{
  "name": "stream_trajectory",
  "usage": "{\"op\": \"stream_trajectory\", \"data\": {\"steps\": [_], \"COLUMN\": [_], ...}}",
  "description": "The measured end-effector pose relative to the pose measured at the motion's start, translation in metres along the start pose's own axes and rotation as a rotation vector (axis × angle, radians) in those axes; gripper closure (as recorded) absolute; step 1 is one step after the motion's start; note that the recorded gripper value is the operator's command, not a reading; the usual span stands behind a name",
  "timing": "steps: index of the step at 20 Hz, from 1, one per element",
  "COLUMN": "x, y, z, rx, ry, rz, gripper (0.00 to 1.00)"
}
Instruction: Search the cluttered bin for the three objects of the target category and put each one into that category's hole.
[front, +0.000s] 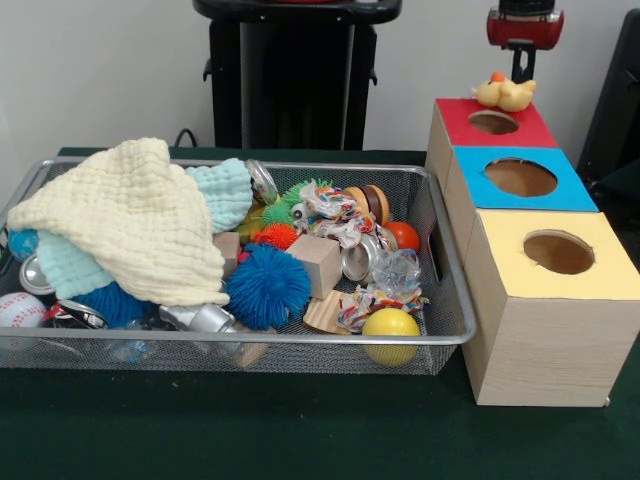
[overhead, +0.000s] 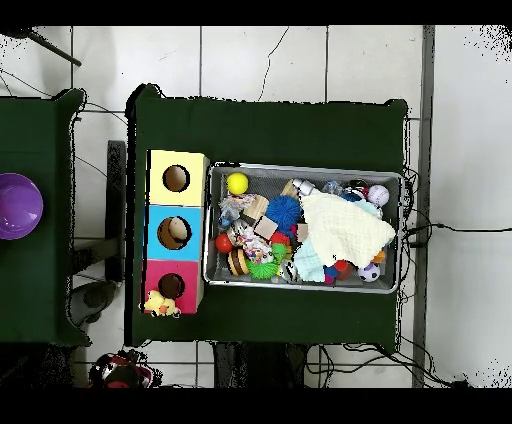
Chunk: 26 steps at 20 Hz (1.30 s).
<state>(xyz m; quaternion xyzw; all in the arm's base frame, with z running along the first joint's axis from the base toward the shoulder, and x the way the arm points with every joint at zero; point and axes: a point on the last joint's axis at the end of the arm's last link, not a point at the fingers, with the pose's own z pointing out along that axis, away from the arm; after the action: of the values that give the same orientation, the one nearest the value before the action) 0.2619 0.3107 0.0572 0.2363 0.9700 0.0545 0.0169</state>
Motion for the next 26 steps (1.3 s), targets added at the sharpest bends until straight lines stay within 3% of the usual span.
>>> {"op": "stream_trajectory", "data": {"steps": [16,21,26], "x": [0.011,0.009,0.0], "y": [-0.036,-0.037,-0.037], "z": [-0.008,-0.01,-0.012], "rx": [0.079,0.076,0.069], "ry": [0.072,0.072,0.064], "rz": [-0.125,-0.136,-0.116], "gripper": [1.0,1.0,1.0]}}
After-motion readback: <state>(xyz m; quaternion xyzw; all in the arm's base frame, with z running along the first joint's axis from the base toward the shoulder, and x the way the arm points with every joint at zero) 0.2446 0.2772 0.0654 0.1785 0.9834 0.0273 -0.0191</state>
